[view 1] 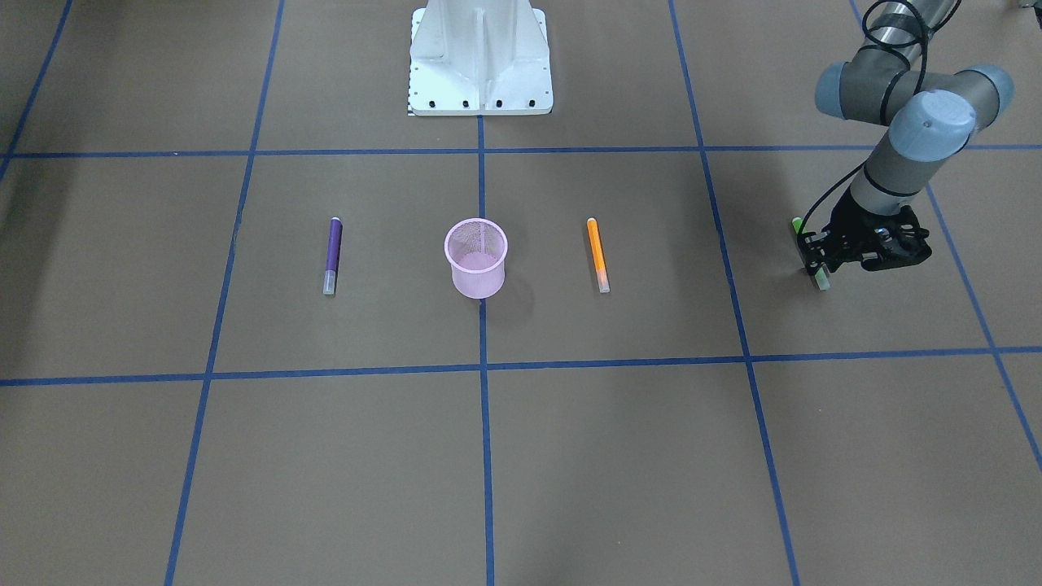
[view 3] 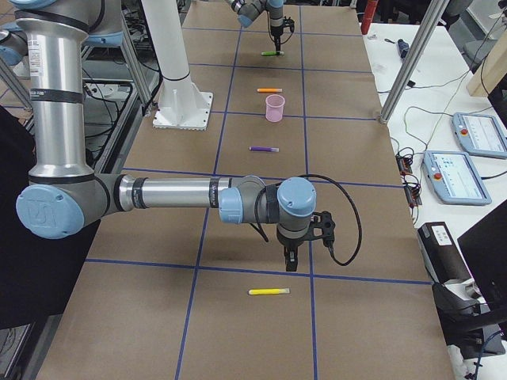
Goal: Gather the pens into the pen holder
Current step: 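Close the left gripper on the green marker's cap end, then lift the green marker upright with the left gripper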
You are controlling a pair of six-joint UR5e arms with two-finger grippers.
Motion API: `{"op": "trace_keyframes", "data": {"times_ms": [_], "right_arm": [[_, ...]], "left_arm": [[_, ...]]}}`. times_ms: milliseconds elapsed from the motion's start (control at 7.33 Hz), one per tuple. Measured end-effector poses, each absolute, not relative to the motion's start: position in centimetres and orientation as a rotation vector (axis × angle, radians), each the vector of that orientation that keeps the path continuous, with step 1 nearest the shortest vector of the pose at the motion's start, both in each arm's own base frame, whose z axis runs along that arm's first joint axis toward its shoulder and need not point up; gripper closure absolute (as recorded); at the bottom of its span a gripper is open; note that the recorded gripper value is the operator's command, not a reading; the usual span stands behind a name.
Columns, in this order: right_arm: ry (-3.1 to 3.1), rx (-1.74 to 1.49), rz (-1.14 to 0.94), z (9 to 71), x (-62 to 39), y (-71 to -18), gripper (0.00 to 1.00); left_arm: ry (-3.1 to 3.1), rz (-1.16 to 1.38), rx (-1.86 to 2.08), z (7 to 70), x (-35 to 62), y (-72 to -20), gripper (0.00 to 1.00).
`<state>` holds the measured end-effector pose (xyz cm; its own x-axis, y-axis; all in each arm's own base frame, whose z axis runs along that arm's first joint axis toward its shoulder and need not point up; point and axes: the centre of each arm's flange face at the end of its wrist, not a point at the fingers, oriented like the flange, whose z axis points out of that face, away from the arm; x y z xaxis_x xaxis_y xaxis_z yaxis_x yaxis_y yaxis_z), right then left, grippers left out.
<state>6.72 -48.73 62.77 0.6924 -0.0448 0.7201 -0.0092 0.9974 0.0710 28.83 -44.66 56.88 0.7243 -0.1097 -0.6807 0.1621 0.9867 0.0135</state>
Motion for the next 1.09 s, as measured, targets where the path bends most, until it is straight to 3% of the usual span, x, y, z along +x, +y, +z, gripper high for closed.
{"op": "trace_keyframes", "data": {"times_ms": [273,683,1092], "right_arm": [[-0.806,0.071,-0.023,62.8,6.7,-48.7,0.00],[-0.806,0.070,-0.023,62.9,6.7,-48.7,0.00],[-0.773,0.099,-0.034,61.0,7.0,-50.9,0.00]], "left_arm": [[0.746,-0.150,0.074,56.9,28.9,-44.6,0.99],[0.750,-0.152,0.076,56.5,28.8,-44.6,1.00],[0.785,-0.172,0.126,50.3,26.7,-44.6,1.00]]}}
